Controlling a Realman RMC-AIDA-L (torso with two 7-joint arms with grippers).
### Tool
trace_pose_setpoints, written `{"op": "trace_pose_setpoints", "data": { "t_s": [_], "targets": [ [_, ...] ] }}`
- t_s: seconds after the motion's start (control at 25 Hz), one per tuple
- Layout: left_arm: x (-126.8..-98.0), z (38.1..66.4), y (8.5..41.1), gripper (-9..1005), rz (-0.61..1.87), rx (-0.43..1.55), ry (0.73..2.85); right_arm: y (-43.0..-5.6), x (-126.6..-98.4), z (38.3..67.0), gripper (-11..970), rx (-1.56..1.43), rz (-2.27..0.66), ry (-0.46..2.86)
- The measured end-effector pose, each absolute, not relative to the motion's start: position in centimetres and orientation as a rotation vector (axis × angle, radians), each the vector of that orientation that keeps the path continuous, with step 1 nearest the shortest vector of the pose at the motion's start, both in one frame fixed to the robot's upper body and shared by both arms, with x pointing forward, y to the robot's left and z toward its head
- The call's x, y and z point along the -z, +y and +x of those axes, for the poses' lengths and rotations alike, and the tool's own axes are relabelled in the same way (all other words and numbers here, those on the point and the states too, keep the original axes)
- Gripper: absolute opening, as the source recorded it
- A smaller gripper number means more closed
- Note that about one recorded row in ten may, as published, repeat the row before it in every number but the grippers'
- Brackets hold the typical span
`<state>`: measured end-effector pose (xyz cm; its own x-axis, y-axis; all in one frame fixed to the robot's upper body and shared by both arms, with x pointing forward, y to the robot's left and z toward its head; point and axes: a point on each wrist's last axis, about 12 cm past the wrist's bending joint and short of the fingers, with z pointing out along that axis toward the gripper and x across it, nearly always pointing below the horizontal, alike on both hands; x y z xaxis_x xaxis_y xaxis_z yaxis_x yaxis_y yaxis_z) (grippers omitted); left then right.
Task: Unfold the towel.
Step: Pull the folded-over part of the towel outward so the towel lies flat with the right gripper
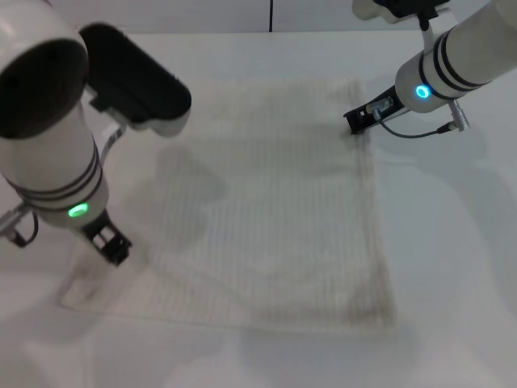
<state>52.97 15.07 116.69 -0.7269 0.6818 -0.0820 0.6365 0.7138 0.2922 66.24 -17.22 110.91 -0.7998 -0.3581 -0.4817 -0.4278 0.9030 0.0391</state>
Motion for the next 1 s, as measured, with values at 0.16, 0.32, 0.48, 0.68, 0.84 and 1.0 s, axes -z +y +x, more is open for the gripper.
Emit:
{"op": "trace_pose_setpoints", "data": {
  "t_s": [0.16,0.32,0.48,0.68,0.84,1.0],
  "targets": [
    [-116.9,54.2,14.7,549,1.032,-0.315,2.685,-17.2,-110.9,66.2,-1,-0.2,-0.569,2.591],
    [-115.4,55.5,14.8,550,0.994,-0.292,2.69,-17.3,-110.9,66.2,-1,-0.2,-0.568,2.592],
    [-114.7,55.6,15.3,550,0.989,-0.317,2.73,-17.3,-110.8,66.2,-1,-0.2,-0.567,2.592],
    [-114.5,55.1,15.8,551,0.998,-0.36,2.776,-17.3,-110.8,66.2,-2,-0.201,-0.565,2.593],
    [-114.3,54.1,16.1,552,1.03,-0.438,2.825,-17.3,-110.9,66.2,-2,-0.2,-0.564,2.589],
    [-114.7,54.2,15.9,552,1.037,-0.445,2.806,-17.2,-111.0,66.3,-2,-0.2,-0.567,2.585]
  ]
}}
